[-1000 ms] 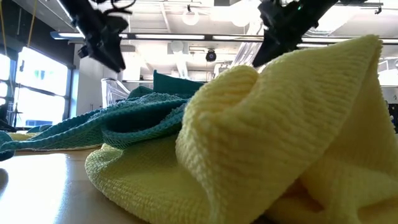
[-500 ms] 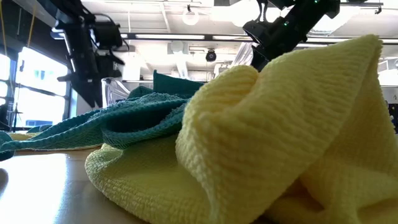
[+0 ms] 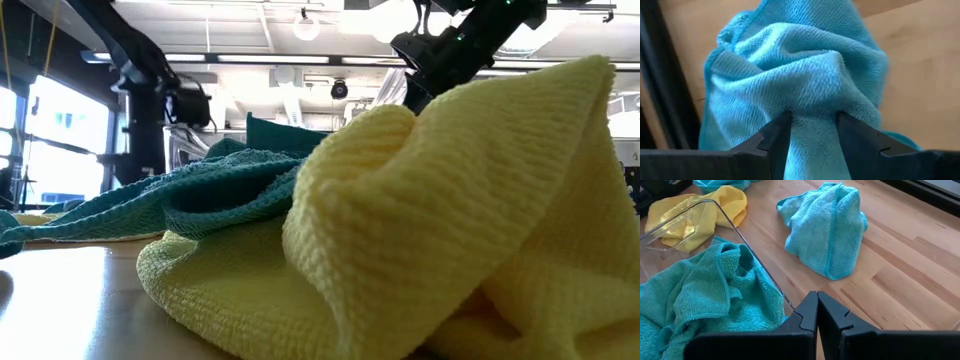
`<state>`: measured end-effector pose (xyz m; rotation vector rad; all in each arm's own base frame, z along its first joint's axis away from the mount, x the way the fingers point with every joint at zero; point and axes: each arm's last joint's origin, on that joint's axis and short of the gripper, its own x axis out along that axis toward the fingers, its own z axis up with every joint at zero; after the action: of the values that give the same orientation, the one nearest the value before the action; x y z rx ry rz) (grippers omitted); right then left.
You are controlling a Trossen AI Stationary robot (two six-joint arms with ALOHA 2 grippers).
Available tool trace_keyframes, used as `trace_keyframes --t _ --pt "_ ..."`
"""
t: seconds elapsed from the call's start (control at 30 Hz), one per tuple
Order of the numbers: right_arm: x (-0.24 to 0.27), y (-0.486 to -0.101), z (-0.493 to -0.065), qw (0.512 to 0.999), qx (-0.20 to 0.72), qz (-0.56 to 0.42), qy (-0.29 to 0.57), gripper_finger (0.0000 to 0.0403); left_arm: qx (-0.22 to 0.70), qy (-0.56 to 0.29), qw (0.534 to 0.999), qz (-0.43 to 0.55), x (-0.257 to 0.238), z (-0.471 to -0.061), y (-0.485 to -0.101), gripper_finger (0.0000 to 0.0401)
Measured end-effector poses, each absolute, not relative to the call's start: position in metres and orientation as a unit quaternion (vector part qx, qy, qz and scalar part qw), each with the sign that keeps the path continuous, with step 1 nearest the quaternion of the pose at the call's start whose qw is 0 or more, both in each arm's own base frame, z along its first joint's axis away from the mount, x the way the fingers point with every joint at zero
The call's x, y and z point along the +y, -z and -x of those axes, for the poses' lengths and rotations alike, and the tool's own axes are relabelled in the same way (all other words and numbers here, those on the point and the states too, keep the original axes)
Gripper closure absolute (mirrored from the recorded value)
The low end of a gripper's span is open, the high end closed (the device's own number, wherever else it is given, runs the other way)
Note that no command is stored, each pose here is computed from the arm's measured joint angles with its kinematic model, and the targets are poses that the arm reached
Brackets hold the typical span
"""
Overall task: Sort microfiber towel by color & place in baskets
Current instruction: Put the blue towel into the bottom transparent bin
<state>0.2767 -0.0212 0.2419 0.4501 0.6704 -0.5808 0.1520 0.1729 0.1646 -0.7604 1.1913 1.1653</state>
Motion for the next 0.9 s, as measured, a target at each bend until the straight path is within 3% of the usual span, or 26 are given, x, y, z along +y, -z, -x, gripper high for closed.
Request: trace_keyframes --t 0.3,0.4,0.47,0.57,0.9 --pt "-0.020 -0.242 -0.278 0.881 0.327 -0.228 0.253 0.0402 0.580 -0.500 0.565 0.307 0.182 -0.164 -0.127 0.0246" --pt "-0.018 -0.240 -0.276 0.877 0.347 -0.236 0.236 0.0402 0.587 -0.484 0.579 0.292 0.181 -0.167 -0.127 0.0281" --pt "-0.017 -0.239 -0.275 0.873 0.362 -0.243 0.220 0.0402 0.581 -0.483 0.588 0.288 0.180 -0.167 -0.129 0.0329" --pt "-0.014 -0.237 -0.274 0.870 0.374 -0.242 0.211 0.0402 0.551 -0.495 0.606 0.290 0.180 -0.167 -0.138 0.0386" --pt "0.004 -0.244 -0.254 0.886 0.389 -0.142 0.209 0.0403 0.462 -0.527 0.646 0.301 0.157 -0.156 -0.224 0.0399"
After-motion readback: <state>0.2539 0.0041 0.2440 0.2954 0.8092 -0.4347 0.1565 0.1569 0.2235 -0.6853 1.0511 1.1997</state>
